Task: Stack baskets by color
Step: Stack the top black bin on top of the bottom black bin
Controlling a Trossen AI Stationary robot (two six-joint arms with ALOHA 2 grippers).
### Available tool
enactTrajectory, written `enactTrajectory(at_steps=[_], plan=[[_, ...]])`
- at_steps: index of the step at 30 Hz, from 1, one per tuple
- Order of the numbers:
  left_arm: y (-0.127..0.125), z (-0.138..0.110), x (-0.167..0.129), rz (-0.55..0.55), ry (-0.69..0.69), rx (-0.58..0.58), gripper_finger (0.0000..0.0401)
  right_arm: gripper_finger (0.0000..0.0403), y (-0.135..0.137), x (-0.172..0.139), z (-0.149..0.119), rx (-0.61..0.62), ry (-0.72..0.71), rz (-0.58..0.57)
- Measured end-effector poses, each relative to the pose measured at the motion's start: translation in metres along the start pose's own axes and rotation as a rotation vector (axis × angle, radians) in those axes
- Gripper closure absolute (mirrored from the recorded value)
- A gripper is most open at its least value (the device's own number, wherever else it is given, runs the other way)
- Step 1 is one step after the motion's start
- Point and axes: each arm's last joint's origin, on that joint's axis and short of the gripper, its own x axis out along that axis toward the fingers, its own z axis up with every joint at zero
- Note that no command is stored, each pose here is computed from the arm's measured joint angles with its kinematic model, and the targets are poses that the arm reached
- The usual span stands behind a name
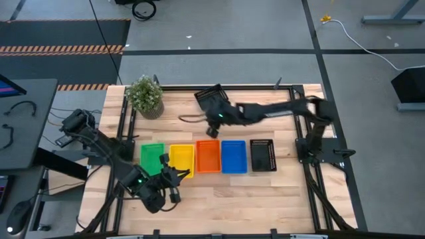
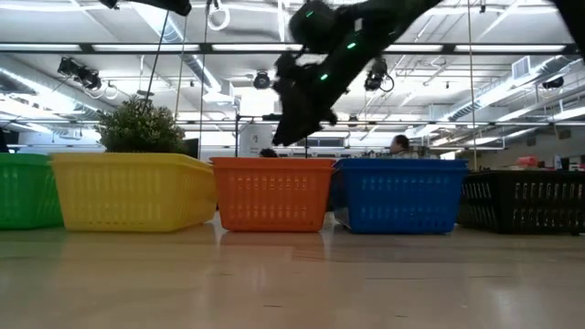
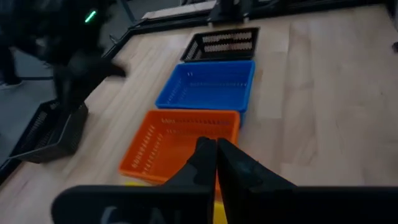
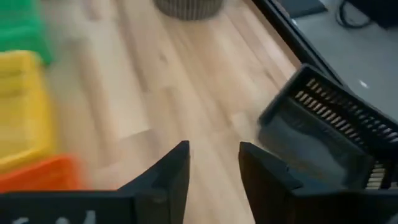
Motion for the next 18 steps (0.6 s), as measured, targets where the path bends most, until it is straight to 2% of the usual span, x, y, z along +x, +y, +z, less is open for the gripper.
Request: enactTrajectory(at_steps=[6, 9, 18], plan=[[-0.004, -0.001, -0.006, -0.022, -0.006, 0.006, 0.039, 0.0209, -0.025, 0.051, 0.034, 0.053, 0.021, -0.118], [-0.004, -0.002, -0.007, -0.027, -0.007, 0.001, 0.0391, 0.0188, -0.034, 0.072, 0.042, 0.095, 0.052, -0.165], [-0.004, -0.003, -0.007, -0.023, -0.002, -0.008, 0.0384, 0.0182, -0.048, 0.115, 0.032, 0.128, 0.201, -0.191]])
